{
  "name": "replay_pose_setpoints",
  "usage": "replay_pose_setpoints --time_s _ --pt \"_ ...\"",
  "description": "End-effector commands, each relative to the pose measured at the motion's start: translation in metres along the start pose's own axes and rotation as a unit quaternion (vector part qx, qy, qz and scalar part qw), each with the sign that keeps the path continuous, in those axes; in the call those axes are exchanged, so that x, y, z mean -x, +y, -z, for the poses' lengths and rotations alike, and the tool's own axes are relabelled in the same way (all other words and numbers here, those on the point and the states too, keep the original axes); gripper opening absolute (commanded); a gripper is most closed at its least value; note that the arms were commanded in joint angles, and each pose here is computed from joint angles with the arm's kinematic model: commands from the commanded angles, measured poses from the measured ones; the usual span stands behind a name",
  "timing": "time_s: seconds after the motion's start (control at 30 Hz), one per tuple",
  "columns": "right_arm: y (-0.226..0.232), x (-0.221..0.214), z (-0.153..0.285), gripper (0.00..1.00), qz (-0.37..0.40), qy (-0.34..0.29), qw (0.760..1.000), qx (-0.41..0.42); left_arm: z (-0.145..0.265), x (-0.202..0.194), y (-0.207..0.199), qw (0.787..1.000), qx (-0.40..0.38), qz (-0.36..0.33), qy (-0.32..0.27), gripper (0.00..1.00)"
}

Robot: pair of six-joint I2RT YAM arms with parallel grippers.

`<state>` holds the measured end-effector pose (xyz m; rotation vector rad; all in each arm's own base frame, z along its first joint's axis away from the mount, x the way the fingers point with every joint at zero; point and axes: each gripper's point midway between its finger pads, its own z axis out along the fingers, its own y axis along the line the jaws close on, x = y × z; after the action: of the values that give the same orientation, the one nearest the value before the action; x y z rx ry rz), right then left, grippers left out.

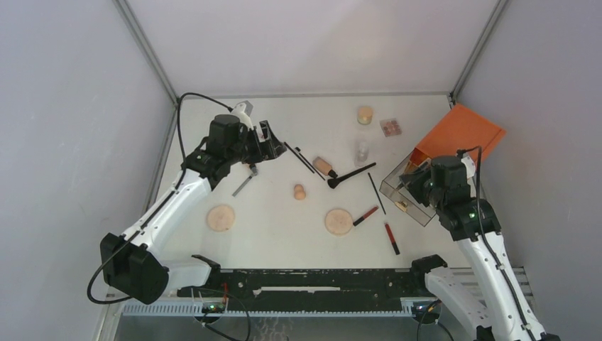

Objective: Organize the makeup
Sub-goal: Place the makeup in the drawer, then pick up the makeup from the center of the board.

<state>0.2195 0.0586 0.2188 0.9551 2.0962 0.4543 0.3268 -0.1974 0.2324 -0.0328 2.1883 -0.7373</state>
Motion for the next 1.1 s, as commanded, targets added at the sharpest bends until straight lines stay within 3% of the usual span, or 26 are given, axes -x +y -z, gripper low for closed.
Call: replay_pose_setpoints --time_s 0.0,0.13,0.37,0.43,0.53,0.63,0.8,0.97,1.07 --pt "-0.004 0.014 -0.001 0.00 0.011 -0.018 1.000 -0.001 0.004 0.013 0.010 0.999 0.023 -0.024 -0.021 0.86" --pt "-0.012 0.016 -0.009 0.00 0.016 -0.010 1.000 -0.011 0.001 0.006 0.047 0.993 0.103 -0.064 -0.006 0.87" --pt "-0.005 0.003 -0.023 0.01 0.024 0.029 0.999 0.008 -0.006 -0.036 0.121 0.955 0.252 -0.120 0.106 0.99" --pt "-0.005 0.000 -0.025 0.24 0.025 0.039 0.999 0.008 -0.011 -0.047 0.138 0.941 0.284 -0.127 0.133 1.00" --pt "-0.004 0.004 -0.023 0.66 0.026 0.026 0.999 0.012 -0.020 -0.061 0.155 0.927 0.311 -0.123 0.169 1.00" --pt "0.004 0.013 -0.014 0.84 0.037 0.005 0.999 0.036 -0.033 -0.071 0.174 0.912 0.342 -0.125 0.188 0.95" --pt "0.017 0.025 0.002 0.85 0.050 -0.024 0.996 0.073 -0.046 -0.075 0.197 0.892 0.381 -0.133 0.203 0.81" --pt "0.022 0.028 0.004 0.85 0.053 -0.031 0.995 0.082 -0.055 -0.074 0.209 0.905 0.361 -0.102 0.202 0.69" --pt "0.023 0.026 0.000 0.85 0.056 -0.024 0.995 0.081 -0.057 -0.079 0.216 0.913 0.342 -0.071 0.210 0.57"
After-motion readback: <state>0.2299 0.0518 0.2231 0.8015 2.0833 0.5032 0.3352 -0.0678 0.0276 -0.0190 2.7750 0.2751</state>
